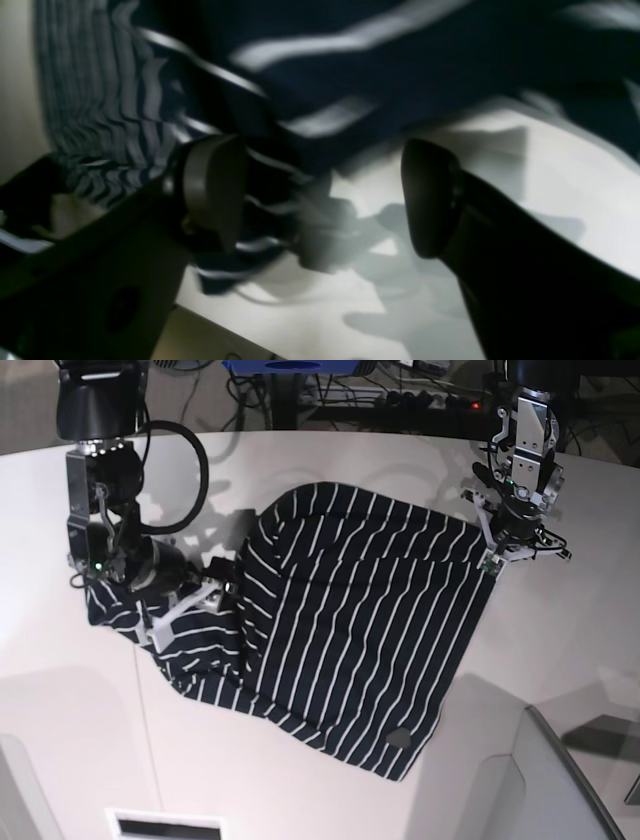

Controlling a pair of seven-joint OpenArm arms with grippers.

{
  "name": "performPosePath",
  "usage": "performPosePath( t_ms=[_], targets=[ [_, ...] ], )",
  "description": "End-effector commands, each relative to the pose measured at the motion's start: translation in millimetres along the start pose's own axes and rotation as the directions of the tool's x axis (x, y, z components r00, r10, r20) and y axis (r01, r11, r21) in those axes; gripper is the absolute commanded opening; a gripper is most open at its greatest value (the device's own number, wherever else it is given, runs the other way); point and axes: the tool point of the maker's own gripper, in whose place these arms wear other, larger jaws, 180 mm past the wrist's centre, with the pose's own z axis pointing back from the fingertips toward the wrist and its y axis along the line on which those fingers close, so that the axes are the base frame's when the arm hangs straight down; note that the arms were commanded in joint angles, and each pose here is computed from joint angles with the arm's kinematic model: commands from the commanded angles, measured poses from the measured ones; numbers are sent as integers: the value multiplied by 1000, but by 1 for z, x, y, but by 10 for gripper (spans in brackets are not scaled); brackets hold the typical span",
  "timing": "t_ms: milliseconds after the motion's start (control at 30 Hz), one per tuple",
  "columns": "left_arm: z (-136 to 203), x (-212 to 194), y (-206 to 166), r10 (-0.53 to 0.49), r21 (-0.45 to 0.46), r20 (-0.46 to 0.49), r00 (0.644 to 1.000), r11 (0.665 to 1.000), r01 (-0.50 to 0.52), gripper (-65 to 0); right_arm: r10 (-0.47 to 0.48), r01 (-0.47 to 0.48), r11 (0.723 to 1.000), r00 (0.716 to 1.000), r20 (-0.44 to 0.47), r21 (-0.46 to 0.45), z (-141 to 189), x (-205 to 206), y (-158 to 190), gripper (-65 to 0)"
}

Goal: Layout the t-shirt on the table in an organized manner, then fold the t-shirt properly

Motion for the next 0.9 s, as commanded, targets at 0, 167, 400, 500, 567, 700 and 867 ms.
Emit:
performPosePath(
  t_ms=[0,167,400,500,567,700,867],
  targets=[
    [1,-10,2,-13,-5,-39,999,1000,12,-650,20,-20,1000,999,41,6,4,17,2,-278],
    [-1,-9,3,-9,-2,-40,999,1000,9,-650,64,-65,998,997,41,27,7,20,5,-623],
    [-1,-12,14,-22,14,-45,999,1000,23,-650,108,-111,991,993,-42,-77,45,13,-41,-647],
    [-5,-8,24,-23,29,-42,999,999,24,-650,149,-153,979,988,-40,-137,79,26,-57,-647],
    [-8,-13,22,-19,21,-58,998,1000,20,-650,180,-185,969,983,-45,-166,96,34,-62,-647],
    [-15,-19,22,-7,14,-84,996,1000,8,-650,212,-221,953,975,-65,-205,119,42,-66,-645],
    [-19,-10,30,0,26,-72,997,1000,2,-650,259,-271,926,962,-81,-261,140,50,-77,-645]
  ],
)
